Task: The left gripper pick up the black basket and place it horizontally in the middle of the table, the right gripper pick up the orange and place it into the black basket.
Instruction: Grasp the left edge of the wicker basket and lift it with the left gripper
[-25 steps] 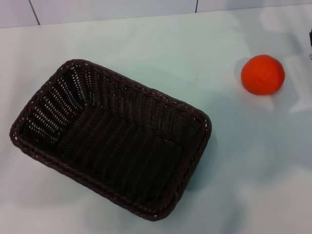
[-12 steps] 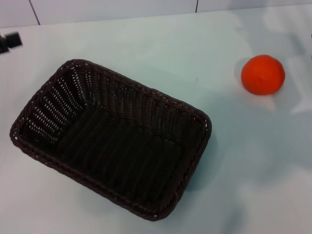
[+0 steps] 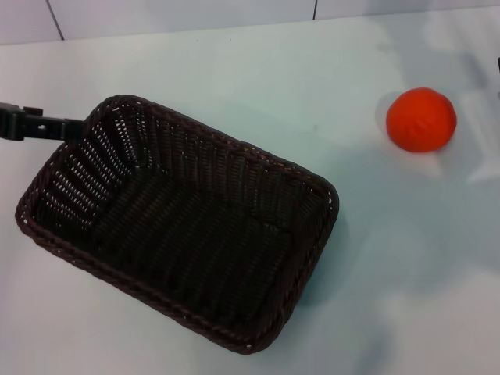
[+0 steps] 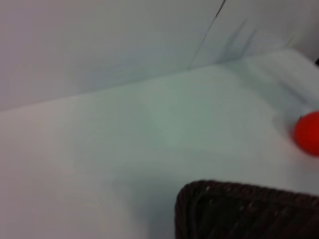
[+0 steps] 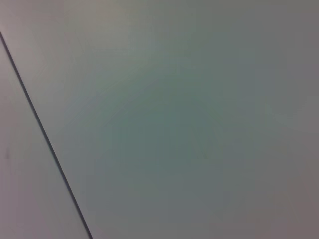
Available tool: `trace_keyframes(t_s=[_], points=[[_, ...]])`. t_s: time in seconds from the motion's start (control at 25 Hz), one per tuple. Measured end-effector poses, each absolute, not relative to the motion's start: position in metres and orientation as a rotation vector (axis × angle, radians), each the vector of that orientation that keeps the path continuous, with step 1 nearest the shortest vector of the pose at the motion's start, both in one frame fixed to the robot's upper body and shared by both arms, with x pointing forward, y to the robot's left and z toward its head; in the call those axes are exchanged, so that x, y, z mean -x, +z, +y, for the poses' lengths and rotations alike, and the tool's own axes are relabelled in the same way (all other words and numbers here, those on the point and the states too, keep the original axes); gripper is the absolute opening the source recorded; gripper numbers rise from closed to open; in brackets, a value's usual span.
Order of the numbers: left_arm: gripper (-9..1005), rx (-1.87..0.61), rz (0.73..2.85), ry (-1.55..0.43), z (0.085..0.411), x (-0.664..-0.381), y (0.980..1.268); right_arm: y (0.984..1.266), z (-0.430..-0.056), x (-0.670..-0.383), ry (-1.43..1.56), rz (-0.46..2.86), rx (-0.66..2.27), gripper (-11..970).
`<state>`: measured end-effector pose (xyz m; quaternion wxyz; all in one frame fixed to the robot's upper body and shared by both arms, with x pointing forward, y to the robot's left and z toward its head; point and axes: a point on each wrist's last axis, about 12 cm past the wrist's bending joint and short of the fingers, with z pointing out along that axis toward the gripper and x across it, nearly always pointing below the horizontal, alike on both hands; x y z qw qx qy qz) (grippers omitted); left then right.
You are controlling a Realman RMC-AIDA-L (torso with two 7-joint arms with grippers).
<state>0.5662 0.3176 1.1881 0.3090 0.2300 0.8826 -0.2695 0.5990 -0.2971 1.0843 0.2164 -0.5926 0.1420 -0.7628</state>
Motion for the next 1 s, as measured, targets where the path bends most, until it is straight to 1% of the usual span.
trace_keyframes(t_s=[0.04, 0.12, 0.16, 0.28, 0.56, 1.0], points=[[873, -0.632, 2.373, -0.675, 0.312, -0.571, 1.189, 1.084, -0.297, -0.599, -2.114, 0.395, 1.643, 869], [873, -0.640, 2.387, -0.662, 0.311, -0.572, 1.189, 1.083, -0.298, -0.598, -2.114, 0.398, 1.645, 869], [873, -0.667, 2.422, -0.606, 0.305, -0.577, 1.189, 1.083, -0.299, -0.597, -2.114, 0.400, 1.646, 869], [872, -0.701, 2.453, -0.558, 0.297, -0.582, 1.187, 1.082, -0.299, -0.597, -2.115, 0.404, 1.647, 869], [862, -0.763, 2.532, -0.451, 0.284, -0.586, 1.179, 1.082, -0.302, -0.597, -2.115, 0.411, 1.658, 869], [847, -0.852, 2.624, -0.384, 0.266, -0.589, 1.160, 1.084, -0.300, -0.601, -2.113, 0.401, 1.665, 869]])
